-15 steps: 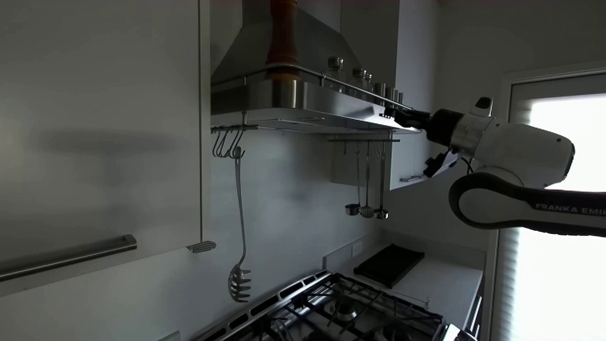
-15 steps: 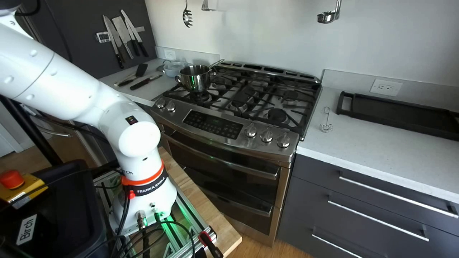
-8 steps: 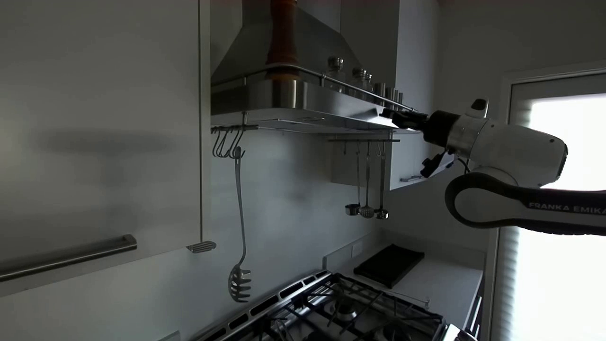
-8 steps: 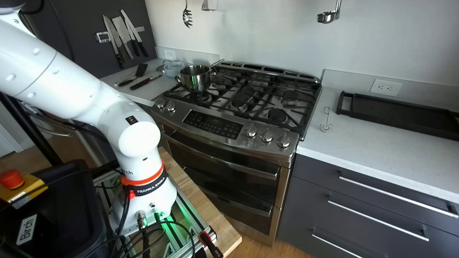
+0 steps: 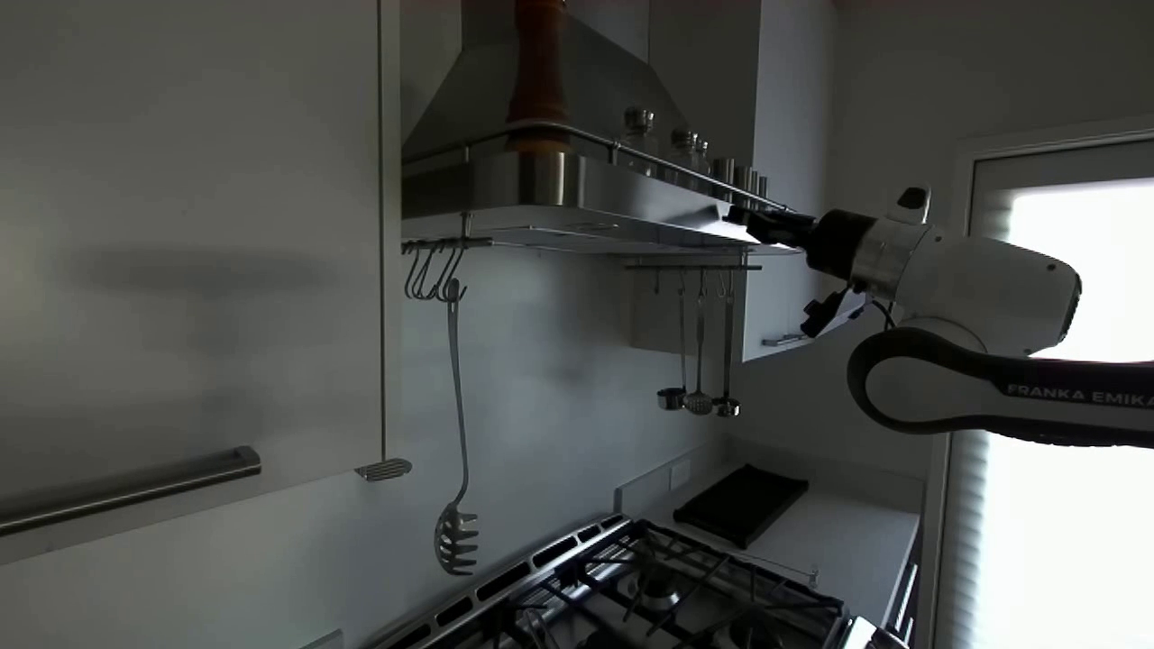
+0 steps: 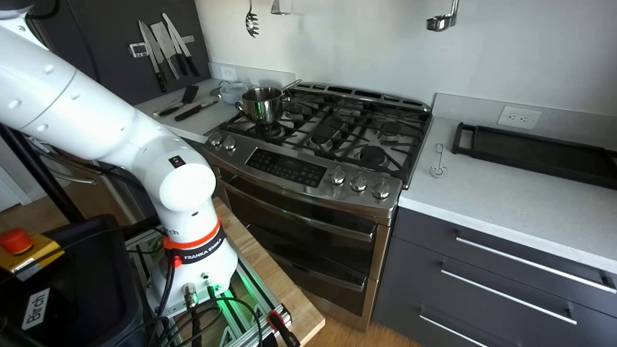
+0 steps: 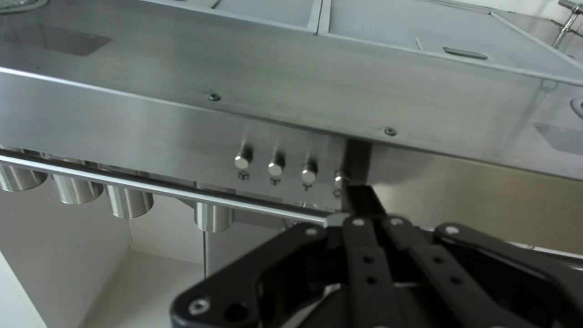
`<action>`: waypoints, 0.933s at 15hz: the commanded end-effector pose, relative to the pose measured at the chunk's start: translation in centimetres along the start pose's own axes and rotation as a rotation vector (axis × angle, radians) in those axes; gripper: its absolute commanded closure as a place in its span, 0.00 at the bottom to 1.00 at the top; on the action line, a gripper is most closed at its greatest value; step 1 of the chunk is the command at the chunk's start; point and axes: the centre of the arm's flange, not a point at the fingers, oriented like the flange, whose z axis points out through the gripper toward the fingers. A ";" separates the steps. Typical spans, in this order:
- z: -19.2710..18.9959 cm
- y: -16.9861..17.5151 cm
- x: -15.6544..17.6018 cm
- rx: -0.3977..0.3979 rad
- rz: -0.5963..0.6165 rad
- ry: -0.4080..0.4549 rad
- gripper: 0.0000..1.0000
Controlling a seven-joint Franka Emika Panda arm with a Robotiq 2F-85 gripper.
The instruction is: Press the leftmost button on the stove fun on and off
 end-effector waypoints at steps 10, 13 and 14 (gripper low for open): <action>0.5 0.8 -0.2 -0.012 0.069 -0.014 1.00; 0.9 0.6 -0.6 0.003 0.086 -0.021 1.00; 1.0 0.5 -0.6 0.010 0.090 -0.021 1.00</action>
